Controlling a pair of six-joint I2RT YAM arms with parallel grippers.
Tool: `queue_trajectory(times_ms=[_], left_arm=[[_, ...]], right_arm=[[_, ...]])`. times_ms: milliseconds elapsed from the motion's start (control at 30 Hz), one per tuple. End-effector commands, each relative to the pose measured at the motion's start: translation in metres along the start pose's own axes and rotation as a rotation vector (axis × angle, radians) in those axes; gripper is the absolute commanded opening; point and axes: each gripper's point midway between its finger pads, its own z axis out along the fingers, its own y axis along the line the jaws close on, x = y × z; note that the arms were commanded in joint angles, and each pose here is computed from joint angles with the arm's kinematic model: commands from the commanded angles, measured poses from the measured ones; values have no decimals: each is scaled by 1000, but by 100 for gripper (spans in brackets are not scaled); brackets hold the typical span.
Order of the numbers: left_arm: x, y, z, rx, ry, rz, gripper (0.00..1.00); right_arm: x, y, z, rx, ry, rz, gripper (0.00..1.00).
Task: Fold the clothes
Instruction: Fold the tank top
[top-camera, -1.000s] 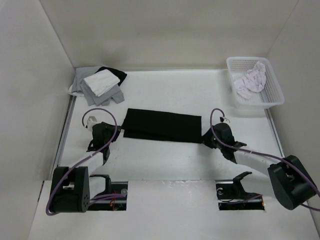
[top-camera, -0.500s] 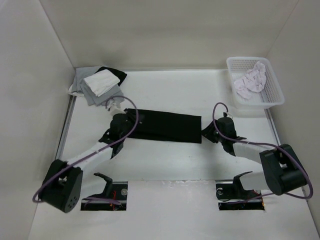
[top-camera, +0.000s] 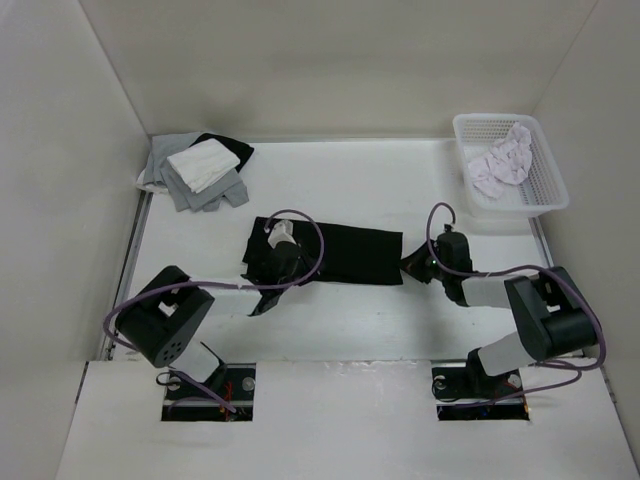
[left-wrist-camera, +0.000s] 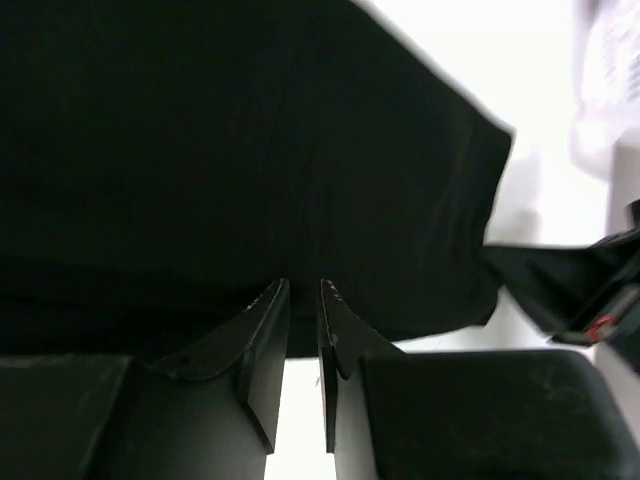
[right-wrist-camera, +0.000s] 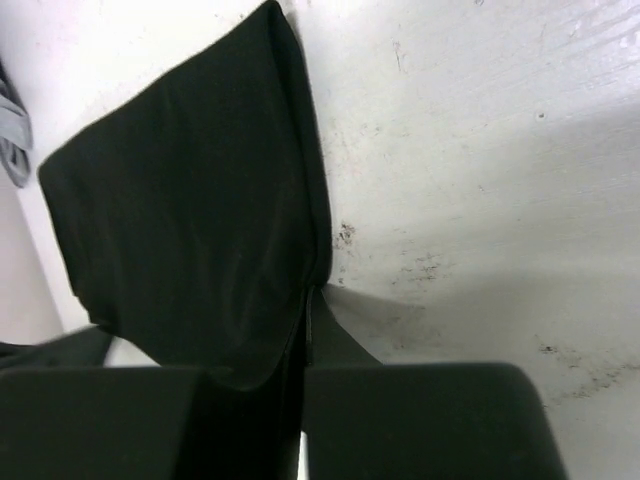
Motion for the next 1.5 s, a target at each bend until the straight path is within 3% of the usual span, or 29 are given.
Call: queue_trajectory(times_ms=[0, 200, 400, 533, 767, 1100, 1300, 1467], left_arm=[[13, -3, 3, 27, 17, -22, 16], [57, 3, 8, -12, 130, -7, 15], [87, -34, -6, 85, 199, -24, 14], [77, -53, -35, 165, 166, -52, 15], [14, -59, -95, 239, -17, -100, 16], [-54, -5, -136, 176, -201, -158, 17], [-75, 5, -146, 181, -250, -173, 17], [-97, 17, -152, 161, -318, -195, 17]], right_arm=[[-22, 16, -6, -75, -92, 22, 0], [-40, 10, -37, -47, -188, 5, 0], [-70, 24, -82, 23, -330, -95, 0], [-78, 43, -108, -7, -374, -131, 0], [-65, 115, -126, -76, -339, -325, 0], [15, 192, -75, 3, -175, -636, 0], [65, 244, -36, 0, -93, -740, 0], [116, 252, 24, 29, 17, -773, 1]])
